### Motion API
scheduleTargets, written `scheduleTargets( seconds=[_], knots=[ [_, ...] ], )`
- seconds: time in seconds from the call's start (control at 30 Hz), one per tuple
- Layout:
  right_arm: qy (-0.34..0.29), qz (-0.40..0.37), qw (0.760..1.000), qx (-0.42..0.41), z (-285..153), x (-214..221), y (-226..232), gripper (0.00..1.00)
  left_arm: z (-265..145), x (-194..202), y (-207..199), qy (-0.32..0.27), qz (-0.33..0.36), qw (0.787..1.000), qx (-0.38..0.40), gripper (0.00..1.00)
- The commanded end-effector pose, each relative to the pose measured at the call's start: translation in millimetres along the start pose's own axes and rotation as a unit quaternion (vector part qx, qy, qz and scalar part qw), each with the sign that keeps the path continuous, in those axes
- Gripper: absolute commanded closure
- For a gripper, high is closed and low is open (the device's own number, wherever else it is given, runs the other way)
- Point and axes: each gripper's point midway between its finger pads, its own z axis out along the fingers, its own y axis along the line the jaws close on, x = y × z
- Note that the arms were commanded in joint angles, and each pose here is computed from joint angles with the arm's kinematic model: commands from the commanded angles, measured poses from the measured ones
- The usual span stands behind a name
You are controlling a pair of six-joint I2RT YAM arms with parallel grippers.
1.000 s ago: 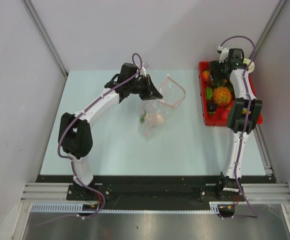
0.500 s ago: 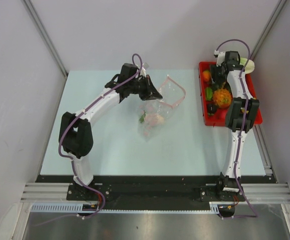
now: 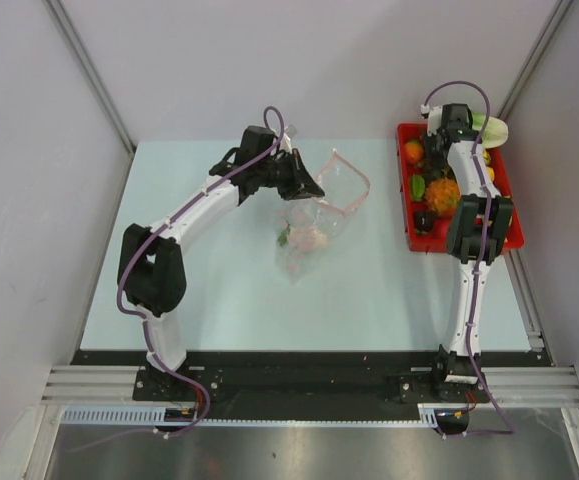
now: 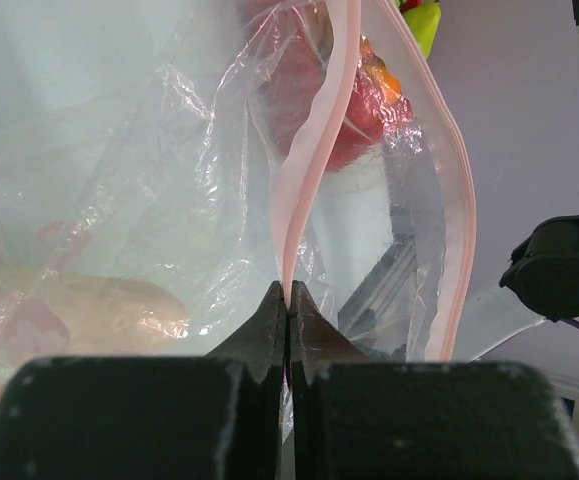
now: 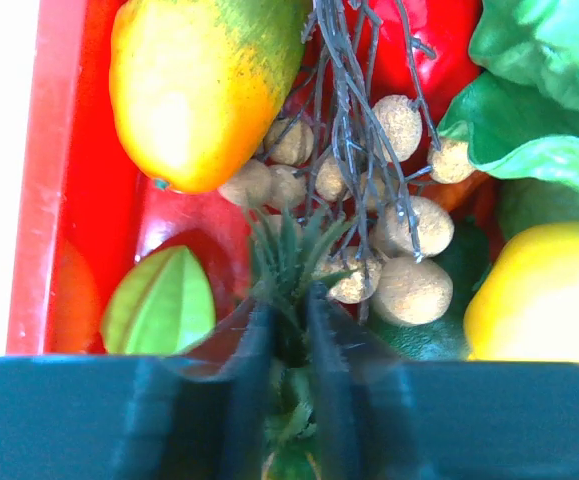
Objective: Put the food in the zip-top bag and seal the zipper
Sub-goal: Pick up the fake fruit from the bin.
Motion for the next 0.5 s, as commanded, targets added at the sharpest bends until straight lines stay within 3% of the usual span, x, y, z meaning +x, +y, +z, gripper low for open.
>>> scheduleTargets(
  seconds=[0.0, 0.2, 0.47],
  knots=[
    [-0.011, -0.011, 1.000, -0.005, -15.9, -12.2, -1.7, 0.97, -7.8, -17.1, -11.6, -0.027, 0.025, 0.999, 0.008, 1.00],
    [-0.094, 0.038, 0.995, -0.012, -73.1, -58.7, -21.8, 1.00, -6.6, -14.3, -17.7, -0.016, 0.017, 0.999, 0.021, 1.00],
    [-0.239, 0.109, 0.962, -0.074, -185.2, -115.2, -28.5, 1.00, -12.3, -12.8, -26.1, -0.013, 0.013, 0.999, 0.034, 1.00]
  ],
)
